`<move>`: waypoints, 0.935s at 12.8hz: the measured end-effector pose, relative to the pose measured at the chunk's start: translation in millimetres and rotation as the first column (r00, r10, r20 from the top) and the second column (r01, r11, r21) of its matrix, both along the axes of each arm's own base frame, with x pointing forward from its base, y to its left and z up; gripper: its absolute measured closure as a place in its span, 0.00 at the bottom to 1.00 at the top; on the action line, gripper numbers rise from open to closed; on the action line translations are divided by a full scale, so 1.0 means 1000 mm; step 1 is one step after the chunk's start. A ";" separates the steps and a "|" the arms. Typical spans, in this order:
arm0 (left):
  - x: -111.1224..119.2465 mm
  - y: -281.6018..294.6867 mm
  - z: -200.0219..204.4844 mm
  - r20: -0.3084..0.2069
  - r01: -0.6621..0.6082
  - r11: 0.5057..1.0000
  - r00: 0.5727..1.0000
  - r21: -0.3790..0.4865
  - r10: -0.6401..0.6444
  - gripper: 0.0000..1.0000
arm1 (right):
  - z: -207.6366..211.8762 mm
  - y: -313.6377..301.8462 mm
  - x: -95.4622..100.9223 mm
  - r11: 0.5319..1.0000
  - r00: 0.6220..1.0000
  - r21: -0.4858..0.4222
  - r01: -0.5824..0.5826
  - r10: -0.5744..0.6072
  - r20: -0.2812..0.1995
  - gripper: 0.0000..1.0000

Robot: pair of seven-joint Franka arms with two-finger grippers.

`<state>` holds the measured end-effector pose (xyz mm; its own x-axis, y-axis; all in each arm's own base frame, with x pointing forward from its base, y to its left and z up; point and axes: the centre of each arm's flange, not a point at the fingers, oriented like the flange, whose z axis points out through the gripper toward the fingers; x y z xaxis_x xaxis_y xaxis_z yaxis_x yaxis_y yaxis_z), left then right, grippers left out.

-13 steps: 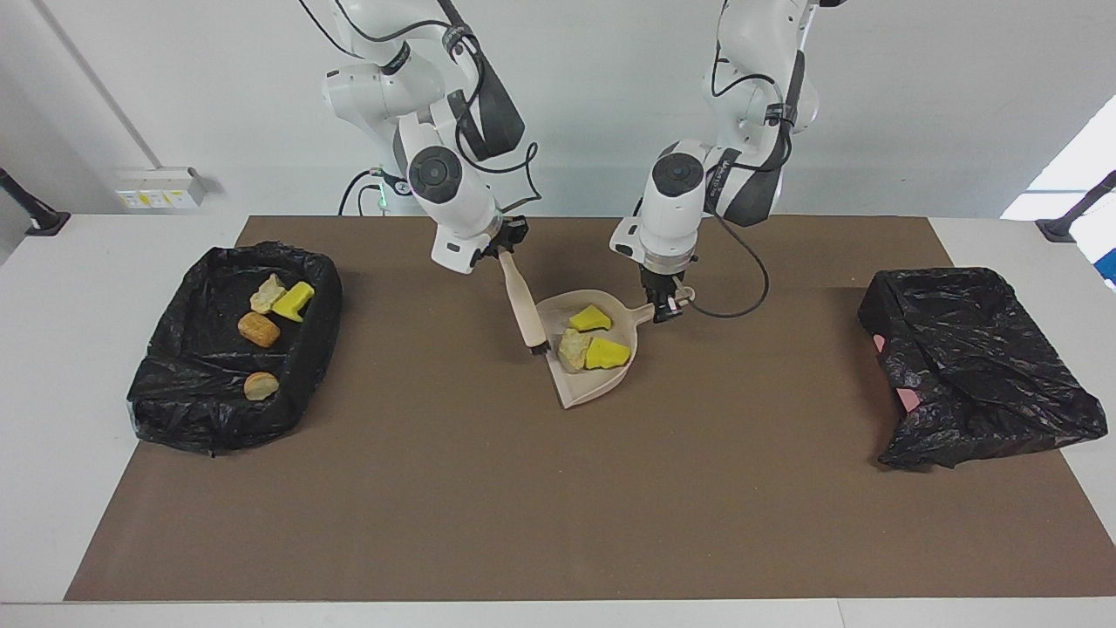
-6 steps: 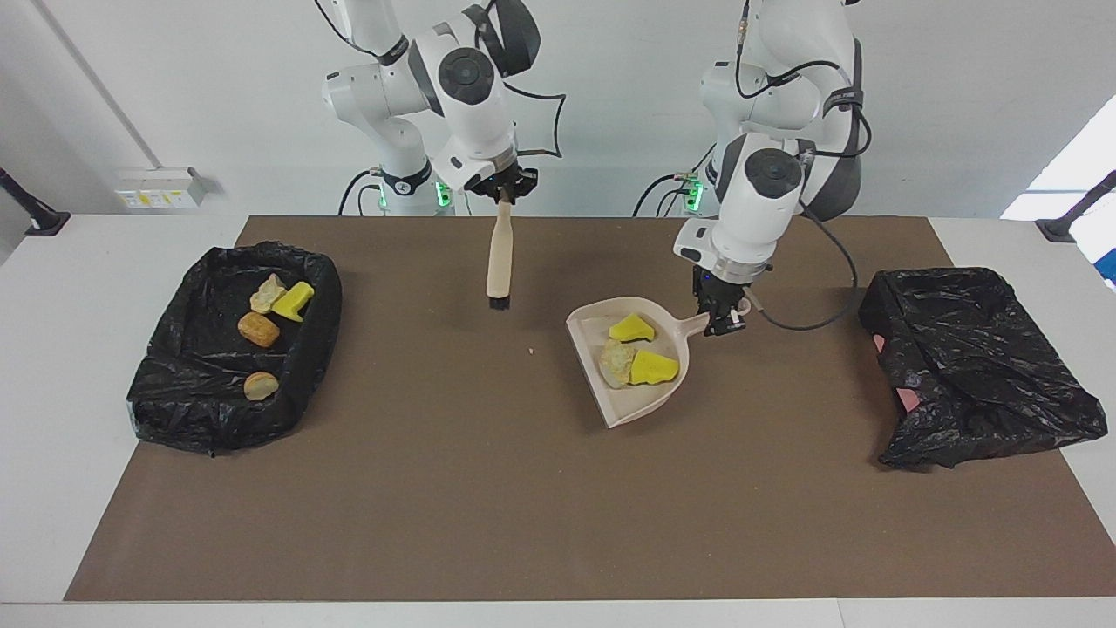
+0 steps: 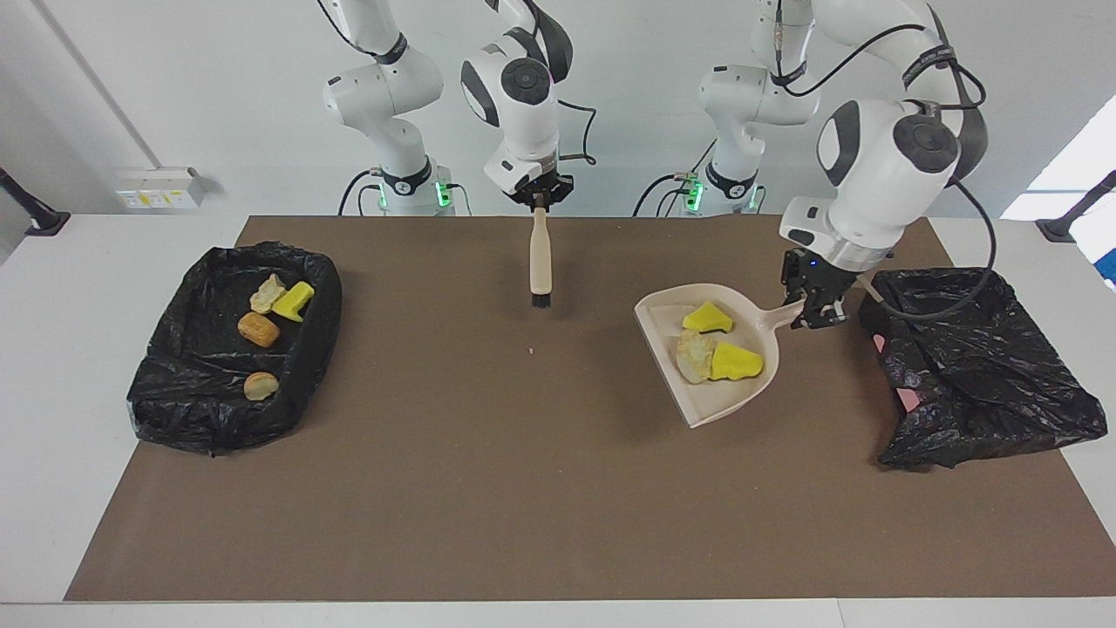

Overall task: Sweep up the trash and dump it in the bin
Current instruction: 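Carry the loaded dustpan with the left gripper to the nearby trash bag, then tip the dustpan into the bag while the right gripper sets down the brush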

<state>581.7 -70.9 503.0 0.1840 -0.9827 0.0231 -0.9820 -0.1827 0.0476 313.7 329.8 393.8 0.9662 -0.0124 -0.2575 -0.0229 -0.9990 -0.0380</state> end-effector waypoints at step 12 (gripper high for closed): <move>-0.025 0.304 0.028 0.011 0.118 0.983 0.993 0.139 -0.121 0.69 | -0.065 0.014 -0.033 0.999 0.995 -0.021 -0.034 0.036 0.095 0.74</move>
